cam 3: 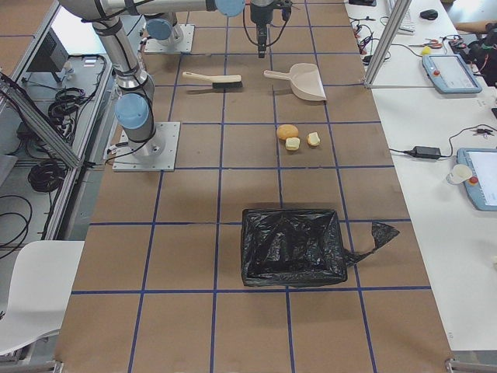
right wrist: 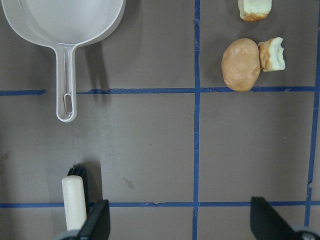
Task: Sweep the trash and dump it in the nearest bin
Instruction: 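Move the left gripper toward the white brush handle, then lower the left gripper onto the white brush handle and close it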
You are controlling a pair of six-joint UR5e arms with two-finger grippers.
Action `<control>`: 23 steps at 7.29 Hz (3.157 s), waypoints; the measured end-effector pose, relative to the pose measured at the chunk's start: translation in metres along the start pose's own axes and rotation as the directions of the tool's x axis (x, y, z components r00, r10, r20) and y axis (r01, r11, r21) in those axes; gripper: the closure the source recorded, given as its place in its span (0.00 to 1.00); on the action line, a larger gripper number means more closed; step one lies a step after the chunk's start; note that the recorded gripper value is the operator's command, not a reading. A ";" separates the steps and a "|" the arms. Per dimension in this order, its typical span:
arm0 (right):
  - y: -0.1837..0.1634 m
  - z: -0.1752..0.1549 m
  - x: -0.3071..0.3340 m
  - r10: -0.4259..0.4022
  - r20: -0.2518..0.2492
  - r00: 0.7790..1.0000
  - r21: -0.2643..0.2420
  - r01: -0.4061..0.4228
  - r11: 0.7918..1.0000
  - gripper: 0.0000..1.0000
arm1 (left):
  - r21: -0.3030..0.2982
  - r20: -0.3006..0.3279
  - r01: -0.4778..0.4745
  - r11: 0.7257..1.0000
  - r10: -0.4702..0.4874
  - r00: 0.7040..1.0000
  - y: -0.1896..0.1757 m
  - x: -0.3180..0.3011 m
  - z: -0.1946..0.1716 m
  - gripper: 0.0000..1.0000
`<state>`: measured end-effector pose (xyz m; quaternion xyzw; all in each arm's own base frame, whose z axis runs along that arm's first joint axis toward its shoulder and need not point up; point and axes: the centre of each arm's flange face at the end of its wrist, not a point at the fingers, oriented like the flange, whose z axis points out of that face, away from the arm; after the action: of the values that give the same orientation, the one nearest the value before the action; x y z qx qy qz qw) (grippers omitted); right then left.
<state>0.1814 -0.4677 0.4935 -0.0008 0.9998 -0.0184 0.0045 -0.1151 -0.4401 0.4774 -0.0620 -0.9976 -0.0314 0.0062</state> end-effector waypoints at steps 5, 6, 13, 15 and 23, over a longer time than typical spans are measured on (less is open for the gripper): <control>0.006 0.008 0.000 0.000 0.004 1.000 -0.002 0.000 1.000 0.00 | 0.001 0.004 -0.010 1.000 0.010 1.000 0.007 0.003 -0.004 0.00; 0.006 0.008 0.000 0.000 0.003 1.000 -0.002 0.000 1.000 0.00 | -0.004 -0.001 -0.008 1.000 0.008 1.000 0.006 0.006 -0.001 0.00; 0.007 0.008 0.000 -0.003 0.002 1.000 -0.003 0.003 1.000 0.00 | -0.142 -0.112 0.029 0.989 -0.045 0.993 0.025 0.200 0.110 0.00; 0.007 0.008 0.000 -0.004 0.002 1.000 -0.002 0.004 1.000 0.00 | -0.156 -0.117 0.013 0.988 -0.032 0.993 0.070 0.246 0.169 0.00; 0.008 0.007 0.000 -0.004 0.002 1.000 0.000 0.004 1.000 0.00 | -0.239 -0.041 0.066 0.969 -0.078 0.996 0.126 0.283 0.275 0.00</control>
<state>0.1810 -0.4604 0.4863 -0.0031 0.9998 -0.0182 0.0056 -0.3825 -0.2632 0.2154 -0.0254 -0.9878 -0.1523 0.0223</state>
